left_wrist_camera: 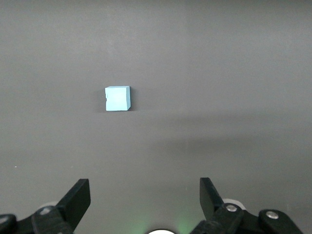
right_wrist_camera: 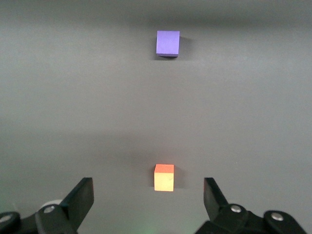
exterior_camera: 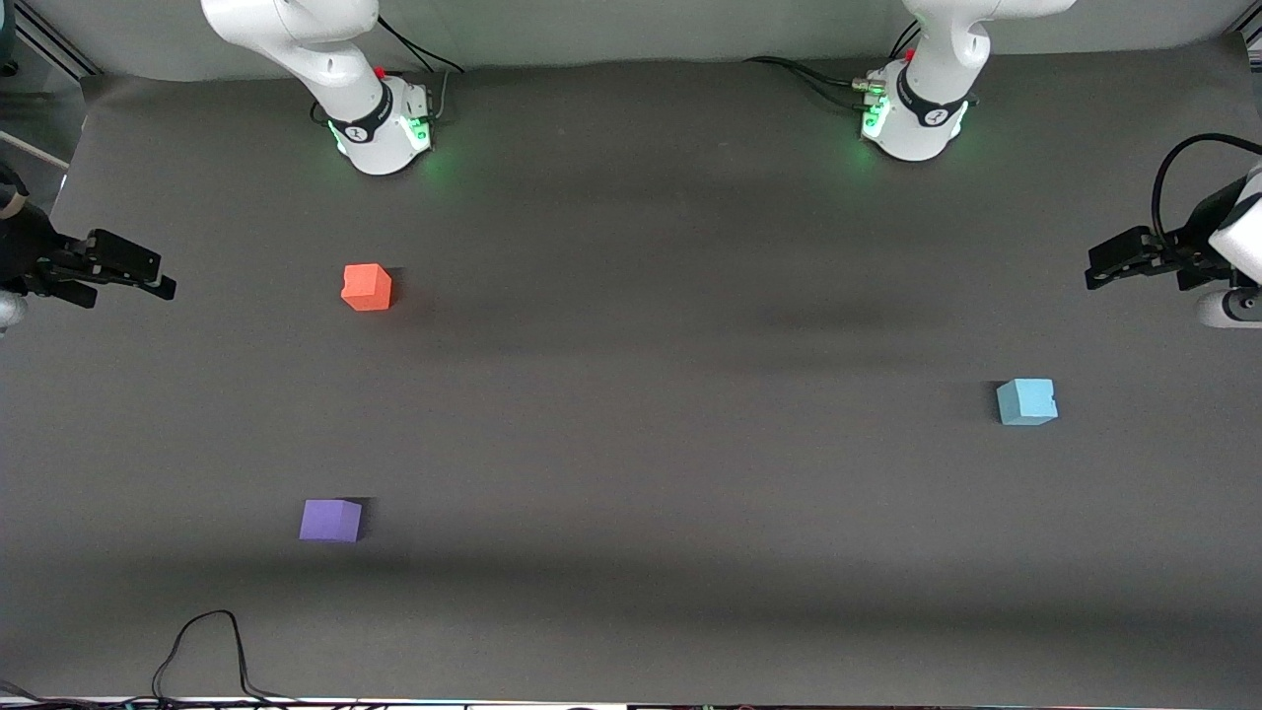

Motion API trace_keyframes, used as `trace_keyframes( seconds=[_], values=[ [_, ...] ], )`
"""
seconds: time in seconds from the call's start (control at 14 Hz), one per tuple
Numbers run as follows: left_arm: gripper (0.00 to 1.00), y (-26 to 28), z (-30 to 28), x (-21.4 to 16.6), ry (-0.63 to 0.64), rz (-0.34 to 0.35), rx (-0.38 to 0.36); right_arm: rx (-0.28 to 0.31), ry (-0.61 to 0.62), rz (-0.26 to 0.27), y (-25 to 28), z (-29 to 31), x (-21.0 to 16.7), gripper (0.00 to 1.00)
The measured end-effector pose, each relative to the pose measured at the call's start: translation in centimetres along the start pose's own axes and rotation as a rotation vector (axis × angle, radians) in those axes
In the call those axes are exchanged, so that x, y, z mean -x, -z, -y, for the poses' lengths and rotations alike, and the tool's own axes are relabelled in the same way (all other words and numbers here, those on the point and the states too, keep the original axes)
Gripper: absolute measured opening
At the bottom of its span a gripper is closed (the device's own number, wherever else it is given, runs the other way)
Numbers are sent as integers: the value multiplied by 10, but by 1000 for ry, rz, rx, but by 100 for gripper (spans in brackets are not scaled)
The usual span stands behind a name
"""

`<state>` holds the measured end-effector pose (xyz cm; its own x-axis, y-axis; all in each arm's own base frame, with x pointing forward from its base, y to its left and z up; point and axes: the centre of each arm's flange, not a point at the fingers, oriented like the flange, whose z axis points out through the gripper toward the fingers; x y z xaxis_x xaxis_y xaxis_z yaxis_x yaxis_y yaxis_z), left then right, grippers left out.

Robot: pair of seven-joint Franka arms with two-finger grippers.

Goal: Place blue block between orange and purple blocks

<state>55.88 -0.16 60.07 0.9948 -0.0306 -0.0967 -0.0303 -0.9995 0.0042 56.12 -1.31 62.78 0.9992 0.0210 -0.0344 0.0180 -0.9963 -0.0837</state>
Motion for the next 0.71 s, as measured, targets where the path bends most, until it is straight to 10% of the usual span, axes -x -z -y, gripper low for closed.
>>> trace_keyframes(
  seconds=[0.71],
  values=[
    [100, -8, 63, 10, -35, 20, -1, 3, -1, -36, 7, -1, -3, 100]
  ],
)
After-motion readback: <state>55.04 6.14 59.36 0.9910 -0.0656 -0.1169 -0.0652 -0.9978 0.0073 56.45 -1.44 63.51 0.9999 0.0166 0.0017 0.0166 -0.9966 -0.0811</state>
